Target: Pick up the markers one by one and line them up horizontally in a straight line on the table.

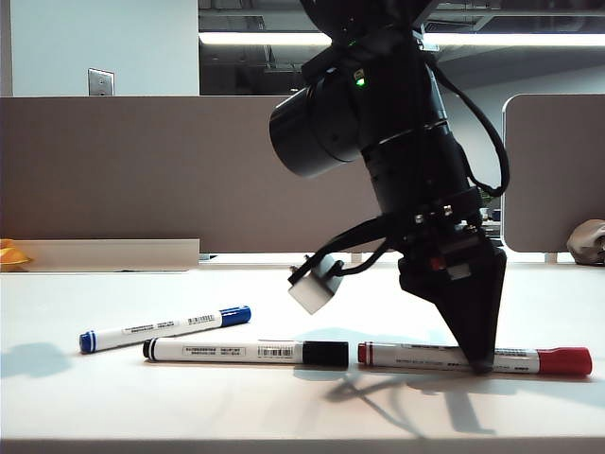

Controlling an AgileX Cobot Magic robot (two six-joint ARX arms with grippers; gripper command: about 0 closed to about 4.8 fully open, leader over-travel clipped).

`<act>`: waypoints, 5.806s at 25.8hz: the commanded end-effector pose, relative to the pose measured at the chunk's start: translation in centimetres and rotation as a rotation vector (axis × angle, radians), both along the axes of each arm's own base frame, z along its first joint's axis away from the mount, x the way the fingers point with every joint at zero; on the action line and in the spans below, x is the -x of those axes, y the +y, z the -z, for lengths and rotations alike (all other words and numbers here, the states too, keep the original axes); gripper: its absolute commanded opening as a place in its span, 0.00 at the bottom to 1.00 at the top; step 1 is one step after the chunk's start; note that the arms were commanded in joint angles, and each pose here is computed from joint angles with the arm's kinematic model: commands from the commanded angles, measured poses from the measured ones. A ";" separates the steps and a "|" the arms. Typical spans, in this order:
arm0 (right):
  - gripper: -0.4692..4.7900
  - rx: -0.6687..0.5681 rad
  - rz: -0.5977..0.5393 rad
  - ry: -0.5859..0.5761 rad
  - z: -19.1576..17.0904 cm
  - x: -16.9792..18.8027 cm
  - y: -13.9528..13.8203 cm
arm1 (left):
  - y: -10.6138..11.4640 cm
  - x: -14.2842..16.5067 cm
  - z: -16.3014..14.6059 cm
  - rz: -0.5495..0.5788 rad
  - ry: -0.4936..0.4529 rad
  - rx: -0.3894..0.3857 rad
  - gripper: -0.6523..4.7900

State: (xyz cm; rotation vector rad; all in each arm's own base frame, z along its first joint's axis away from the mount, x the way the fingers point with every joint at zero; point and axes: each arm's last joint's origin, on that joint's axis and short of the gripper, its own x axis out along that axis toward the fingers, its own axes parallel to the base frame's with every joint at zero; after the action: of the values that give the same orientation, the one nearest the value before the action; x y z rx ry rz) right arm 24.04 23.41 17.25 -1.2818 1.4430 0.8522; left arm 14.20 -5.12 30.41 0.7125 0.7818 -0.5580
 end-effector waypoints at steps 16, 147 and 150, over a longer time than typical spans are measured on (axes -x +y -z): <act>0.13 -0.042 -0.002 0.000 0.2 -0.1 0.4 | 0.0 0.0 -0.1 0.002 -0.006 0.013 0.11; 0.09 -0.969 0.123 -0.561 -26.1 17.0 -11.5 | -5.8 -13.2 14.5 0.275 0.390 0.088 0.25; 0.09 -0.969 0.122 -0.558 -26.1 17.0 -11.5 | -5.7 -13.1 14.5 0.285 0.391 0.082 0.28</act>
State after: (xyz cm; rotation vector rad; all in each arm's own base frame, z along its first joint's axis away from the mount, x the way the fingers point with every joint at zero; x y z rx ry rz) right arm 7.07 12.06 43.15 -0.6043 0.5185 0.8465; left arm 27.77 -11.10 16.70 0.6340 0.9548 -0.9934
